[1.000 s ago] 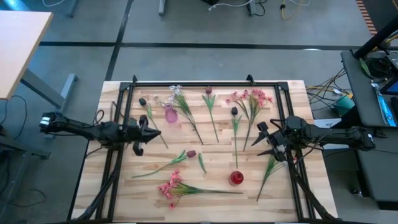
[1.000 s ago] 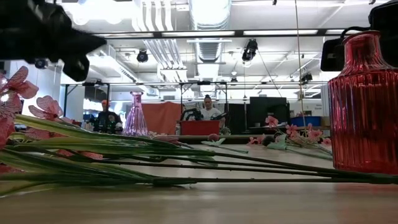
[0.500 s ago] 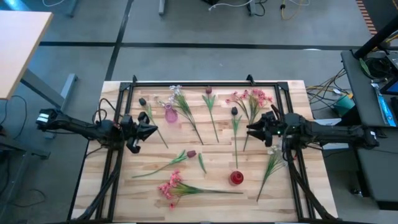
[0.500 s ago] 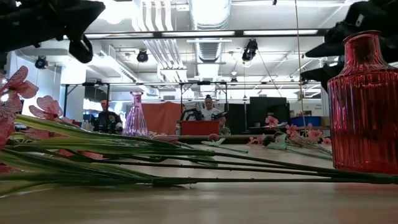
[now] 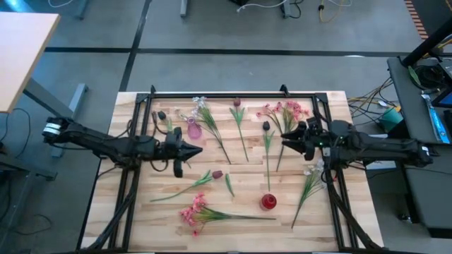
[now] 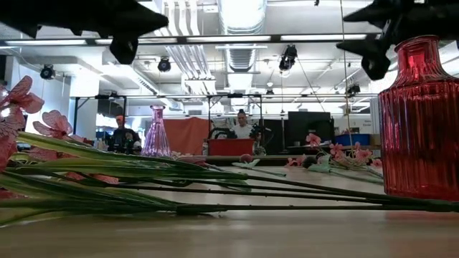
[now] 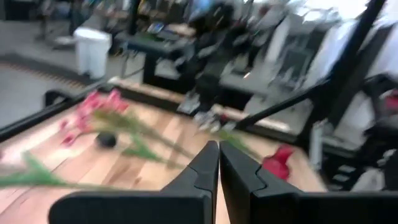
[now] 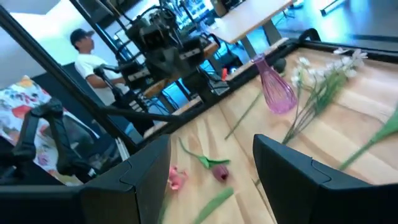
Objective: Sort flowers into vase by color
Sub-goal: Put the right black flower into the purple vase
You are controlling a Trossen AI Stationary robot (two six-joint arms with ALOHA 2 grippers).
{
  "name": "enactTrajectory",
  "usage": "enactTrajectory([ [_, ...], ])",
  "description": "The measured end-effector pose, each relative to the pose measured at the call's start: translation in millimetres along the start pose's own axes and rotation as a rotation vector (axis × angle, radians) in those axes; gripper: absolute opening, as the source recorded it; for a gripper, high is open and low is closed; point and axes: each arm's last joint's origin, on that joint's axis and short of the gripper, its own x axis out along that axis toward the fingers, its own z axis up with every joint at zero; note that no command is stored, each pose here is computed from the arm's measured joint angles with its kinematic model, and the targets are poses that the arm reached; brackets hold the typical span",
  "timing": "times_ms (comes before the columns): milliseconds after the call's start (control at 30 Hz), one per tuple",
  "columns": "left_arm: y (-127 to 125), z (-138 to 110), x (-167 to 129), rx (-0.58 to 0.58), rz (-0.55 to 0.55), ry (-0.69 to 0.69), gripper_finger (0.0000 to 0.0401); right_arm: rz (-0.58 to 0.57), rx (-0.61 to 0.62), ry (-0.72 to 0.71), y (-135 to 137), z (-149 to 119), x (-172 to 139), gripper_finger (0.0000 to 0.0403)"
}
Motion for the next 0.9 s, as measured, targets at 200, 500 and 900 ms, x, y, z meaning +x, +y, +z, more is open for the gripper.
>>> enactTrajectory([
  [200,0,6,-1,0.0,0.04,0.035,0.0,-0.435,0.175,0.083,-4,8,-1,0.0219],
  [500,1,11,-7,0.067,0.082,-0.002,0.0,-0.763,0.185,0.255,-12,8,22,0.0219],
  [900,2,13,-9,0.155,0.117,-0.014,0.0,-0.903,0.237,0.469,-40,-20,65,0.0221],
])
